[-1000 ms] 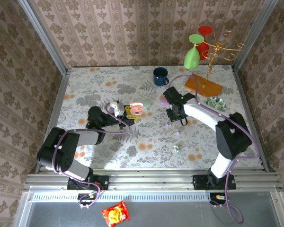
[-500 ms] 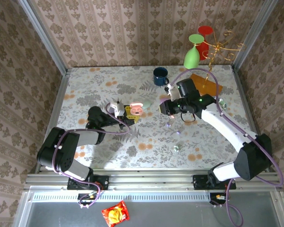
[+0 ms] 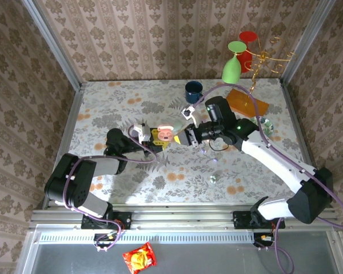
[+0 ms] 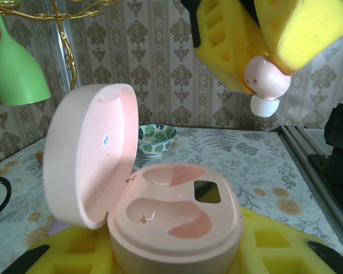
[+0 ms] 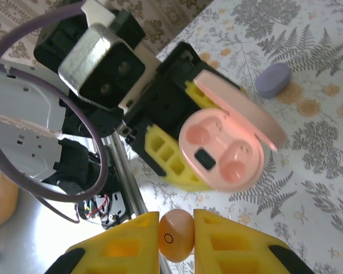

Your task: Insert wireless bluetooth earbuds into charging case

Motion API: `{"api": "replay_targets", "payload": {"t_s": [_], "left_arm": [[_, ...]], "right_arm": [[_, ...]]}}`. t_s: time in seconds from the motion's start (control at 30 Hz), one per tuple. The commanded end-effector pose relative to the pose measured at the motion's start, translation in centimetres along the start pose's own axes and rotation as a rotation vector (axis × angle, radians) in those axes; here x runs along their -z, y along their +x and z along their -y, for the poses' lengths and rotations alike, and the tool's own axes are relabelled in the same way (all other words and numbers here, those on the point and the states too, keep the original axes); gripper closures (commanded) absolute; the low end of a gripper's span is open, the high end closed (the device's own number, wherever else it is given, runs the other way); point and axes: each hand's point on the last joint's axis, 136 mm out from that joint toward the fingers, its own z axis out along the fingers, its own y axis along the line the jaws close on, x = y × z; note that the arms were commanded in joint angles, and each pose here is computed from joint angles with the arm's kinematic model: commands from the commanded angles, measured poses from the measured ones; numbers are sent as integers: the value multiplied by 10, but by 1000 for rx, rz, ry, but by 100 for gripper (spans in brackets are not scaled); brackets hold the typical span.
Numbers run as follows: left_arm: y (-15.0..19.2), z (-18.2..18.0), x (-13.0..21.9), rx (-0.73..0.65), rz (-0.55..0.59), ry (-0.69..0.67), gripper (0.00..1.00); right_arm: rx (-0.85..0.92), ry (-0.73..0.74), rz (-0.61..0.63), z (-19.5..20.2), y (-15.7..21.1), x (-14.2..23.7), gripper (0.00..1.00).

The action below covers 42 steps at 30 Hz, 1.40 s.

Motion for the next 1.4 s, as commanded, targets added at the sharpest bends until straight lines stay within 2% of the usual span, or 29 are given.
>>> {"api": "replay_targets", "payload": {"t_s": [0.0, 0.87, 1.23, 1.37], "left_arm": [[-14, 12, -2, -78, 26, 68, 66], [-17, 15, -8, -84, 32, 86, 65], [-20, 15, -9, -82, 37, 92, 65], [-20, 16, -9, -78, 35, 97, 65]], "right_arm": [[55, -29, 1, -7, -12, -6, 80], [67, 22, -125, 19, 8, -28, 80], [72, 44, -129, 27, 11, -32, 80], [93, 29, -87, 24, 4, -33, 80]]}}
